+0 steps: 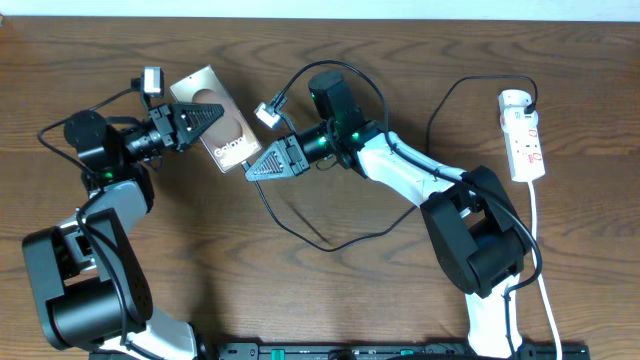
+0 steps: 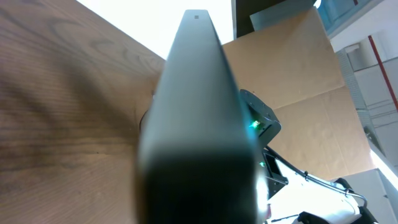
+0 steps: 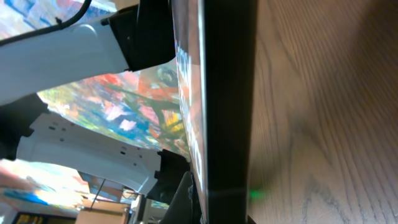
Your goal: Plug charger to phone and switch on socket
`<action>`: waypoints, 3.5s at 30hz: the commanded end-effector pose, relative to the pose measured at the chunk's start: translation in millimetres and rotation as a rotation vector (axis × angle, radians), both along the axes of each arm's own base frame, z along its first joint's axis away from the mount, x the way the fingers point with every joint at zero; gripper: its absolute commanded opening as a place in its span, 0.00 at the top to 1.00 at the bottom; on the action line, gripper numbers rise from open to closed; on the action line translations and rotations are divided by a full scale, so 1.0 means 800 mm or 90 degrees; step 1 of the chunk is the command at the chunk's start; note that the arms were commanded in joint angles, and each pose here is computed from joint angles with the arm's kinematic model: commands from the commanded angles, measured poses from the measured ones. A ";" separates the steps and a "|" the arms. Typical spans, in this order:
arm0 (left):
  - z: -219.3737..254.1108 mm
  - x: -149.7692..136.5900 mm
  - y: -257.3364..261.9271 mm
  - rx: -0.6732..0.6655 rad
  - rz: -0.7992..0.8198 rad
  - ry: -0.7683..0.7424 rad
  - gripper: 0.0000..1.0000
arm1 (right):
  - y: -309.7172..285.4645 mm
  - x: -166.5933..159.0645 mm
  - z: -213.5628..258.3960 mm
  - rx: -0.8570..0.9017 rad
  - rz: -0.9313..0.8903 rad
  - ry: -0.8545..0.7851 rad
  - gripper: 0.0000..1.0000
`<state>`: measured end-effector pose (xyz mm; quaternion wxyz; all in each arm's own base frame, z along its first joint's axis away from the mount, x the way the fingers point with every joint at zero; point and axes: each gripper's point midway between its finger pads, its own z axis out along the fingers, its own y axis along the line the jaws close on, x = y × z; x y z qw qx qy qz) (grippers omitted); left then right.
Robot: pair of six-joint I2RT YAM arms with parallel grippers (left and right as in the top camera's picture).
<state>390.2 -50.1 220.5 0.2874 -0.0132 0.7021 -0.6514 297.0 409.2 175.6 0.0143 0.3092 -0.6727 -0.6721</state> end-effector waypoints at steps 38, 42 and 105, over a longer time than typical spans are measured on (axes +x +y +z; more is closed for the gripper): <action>0.008 -0.011 -0.014 0.015 -0.043 -0.029 0.93 | 0.002 0.028 -0.004 -0.022 -0.065 -0.022 0.01; 0.008 -0.010 -0.008 0.015 -0.035 -0.029 0.93 | 0.002 0.028 -0.005 -0.022 -0.065 -0.022 0.01; -0.267 -0.074 0.079 0.382 0.245 0.485 0.92 | -0.156 0.134 -0.135 -0.402 -0.330 -0.102 0.01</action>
